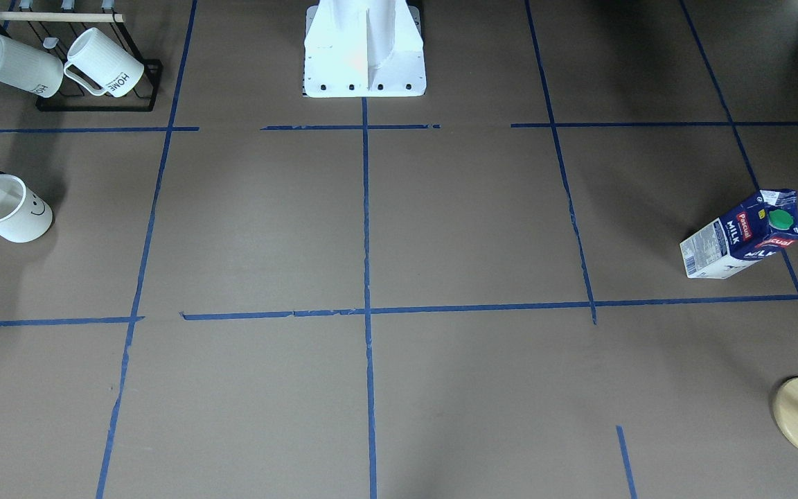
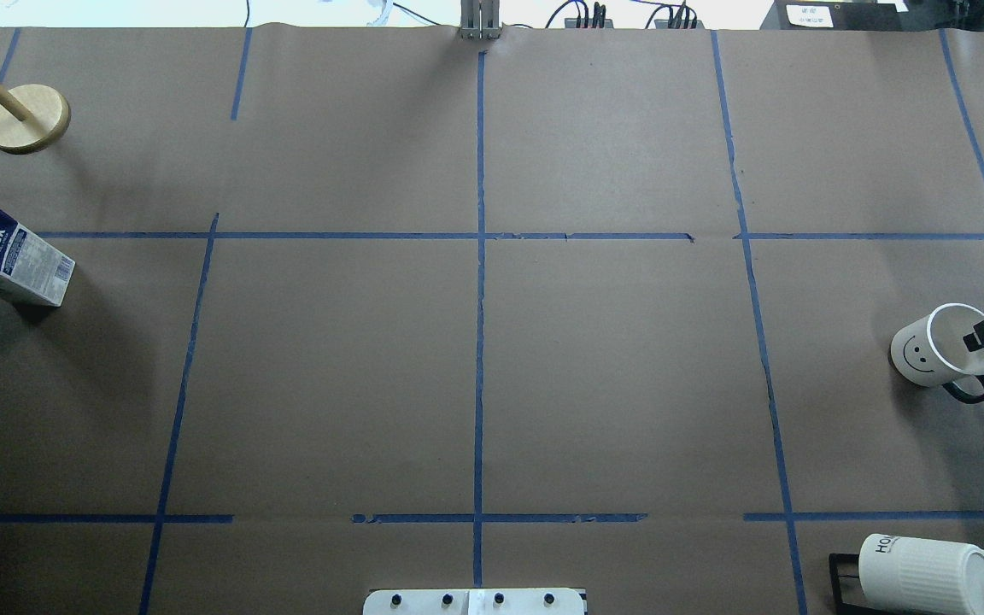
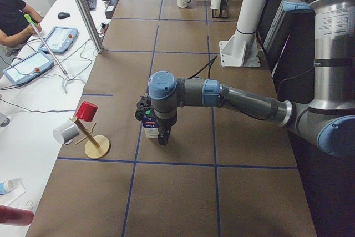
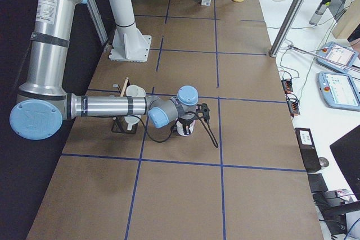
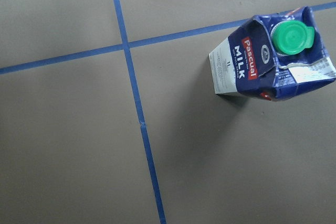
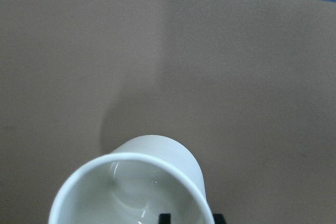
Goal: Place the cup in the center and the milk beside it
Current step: 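Carry the white mug with the right gripper to the table center and set it down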
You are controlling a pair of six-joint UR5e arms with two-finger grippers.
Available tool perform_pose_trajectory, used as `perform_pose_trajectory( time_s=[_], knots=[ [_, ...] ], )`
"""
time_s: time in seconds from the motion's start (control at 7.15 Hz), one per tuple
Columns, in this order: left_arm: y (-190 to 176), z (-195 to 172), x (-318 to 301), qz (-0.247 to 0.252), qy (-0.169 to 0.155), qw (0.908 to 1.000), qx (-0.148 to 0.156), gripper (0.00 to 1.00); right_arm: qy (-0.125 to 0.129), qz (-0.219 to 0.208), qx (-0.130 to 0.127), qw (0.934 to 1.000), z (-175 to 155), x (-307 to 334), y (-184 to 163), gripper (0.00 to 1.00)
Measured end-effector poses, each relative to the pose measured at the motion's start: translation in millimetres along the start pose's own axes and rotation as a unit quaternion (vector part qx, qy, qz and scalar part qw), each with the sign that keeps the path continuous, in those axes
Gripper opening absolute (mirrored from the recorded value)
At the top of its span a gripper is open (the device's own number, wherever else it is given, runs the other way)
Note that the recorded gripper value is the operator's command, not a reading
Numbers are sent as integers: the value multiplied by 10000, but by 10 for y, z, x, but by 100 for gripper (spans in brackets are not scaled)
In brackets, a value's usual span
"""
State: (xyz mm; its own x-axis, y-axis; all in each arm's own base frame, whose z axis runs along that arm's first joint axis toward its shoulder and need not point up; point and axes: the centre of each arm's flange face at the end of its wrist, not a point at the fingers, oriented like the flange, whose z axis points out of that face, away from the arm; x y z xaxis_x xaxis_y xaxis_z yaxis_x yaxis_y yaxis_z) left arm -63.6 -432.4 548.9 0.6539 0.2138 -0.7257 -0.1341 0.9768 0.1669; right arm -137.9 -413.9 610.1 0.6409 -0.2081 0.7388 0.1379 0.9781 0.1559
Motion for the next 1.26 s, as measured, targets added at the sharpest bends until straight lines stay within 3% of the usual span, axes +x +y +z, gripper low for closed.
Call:
perform_pose_trajectory(
  time_s=[0.28,0.7,0.98,1.26],
  knots=[
    [16,-68,76,64,-10,10000,63,100,-289,-249,117,9992,-195,-577,-173,0],
    [27,-85,95,84,-17,9999,81,100,-877,286,-57,9957,-382,-2564,-1004,0],
    [71,-57,70,51,-6,10000,52,100,-841,677,-154,9940,-165,-4038,-1446,0],
    [105,-41,58,36,-6,10000,33,100,-673,1081,-77,9918,120,-5025,-1872,0]
  ],
)
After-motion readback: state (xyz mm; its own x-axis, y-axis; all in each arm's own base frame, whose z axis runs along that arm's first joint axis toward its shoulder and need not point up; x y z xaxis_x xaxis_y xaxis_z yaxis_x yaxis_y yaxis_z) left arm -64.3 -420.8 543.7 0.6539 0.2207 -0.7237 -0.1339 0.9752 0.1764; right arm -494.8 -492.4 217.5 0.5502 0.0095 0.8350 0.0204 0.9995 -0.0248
